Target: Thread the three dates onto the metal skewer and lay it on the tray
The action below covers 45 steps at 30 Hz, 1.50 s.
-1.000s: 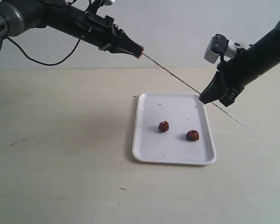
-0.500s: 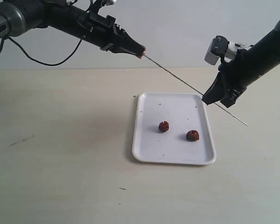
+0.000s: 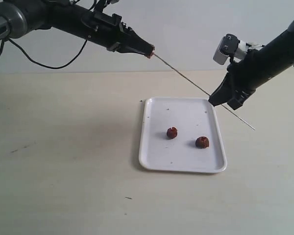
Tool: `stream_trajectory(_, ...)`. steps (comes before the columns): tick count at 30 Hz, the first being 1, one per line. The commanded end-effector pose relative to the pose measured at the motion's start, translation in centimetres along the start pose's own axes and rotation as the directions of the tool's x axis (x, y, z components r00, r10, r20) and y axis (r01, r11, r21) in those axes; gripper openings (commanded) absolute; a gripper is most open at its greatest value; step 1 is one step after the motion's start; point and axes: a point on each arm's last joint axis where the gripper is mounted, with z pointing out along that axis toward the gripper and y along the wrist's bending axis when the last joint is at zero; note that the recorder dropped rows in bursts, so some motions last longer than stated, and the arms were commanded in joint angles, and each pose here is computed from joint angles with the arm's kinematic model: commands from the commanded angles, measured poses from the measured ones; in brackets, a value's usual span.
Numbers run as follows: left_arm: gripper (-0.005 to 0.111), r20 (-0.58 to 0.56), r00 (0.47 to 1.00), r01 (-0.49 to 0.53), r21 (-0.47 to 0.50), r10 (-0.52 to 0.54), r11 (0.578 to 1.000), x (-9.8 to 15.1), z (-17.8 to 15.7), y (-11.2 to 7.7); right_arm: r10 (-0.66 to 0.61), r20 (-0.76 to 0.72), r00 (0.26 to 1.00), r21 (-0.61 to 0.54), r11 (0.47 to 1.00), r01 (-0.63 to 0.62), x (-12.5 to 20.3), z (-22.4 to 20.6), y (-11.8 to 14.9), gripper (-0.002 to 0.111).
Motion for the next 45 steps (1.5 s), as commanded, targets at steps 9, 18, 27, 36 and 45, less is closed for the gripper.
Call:
stream_trajectory(9,0.031,0.010,1.000,0.000,0.042,-0.001,0.999,-1.0,1.3,-1.8,0.038,0.194,0.980,0.043,0.998,-0.047,-2.6,0.4,0.1,0.000)
stream_trajectory(18,0.031,-0.007,0.999,-0.053,0.088,0.054,0.995,-1.3,3.5,-3.7,0.072,0.219,0.973,0.032,0.996,-0.081,-2.8,0.4,0.2,0.000)
stream_trajectory(27,0.047,-0.016,1.000,-0.018,0.084,0.020,0.996,-1.3,3.5,-3.7,0.146,0.247,0.958,0.055,0.985,-0.164,-3.0,0.3,-0.2,0.000)
stream_trajectory(36,0.073,-0.028,0.999,-0.023,0.074,0.025,0.997,-1.2,3.5,-3.5,0.279,0.307,0.910,0.107,0.940,-0.325,-3.2,0.1,-1.2,0.000)
stream_trajectory(45,0.073,-0.318,0.948,-0.022,-0.115,-0.016,0.993,1.1,4.7,-3.1,0.330,0.298,0.896,0.170,0.905,-0.390,-3.1,-0.5,-1.6,0.000)
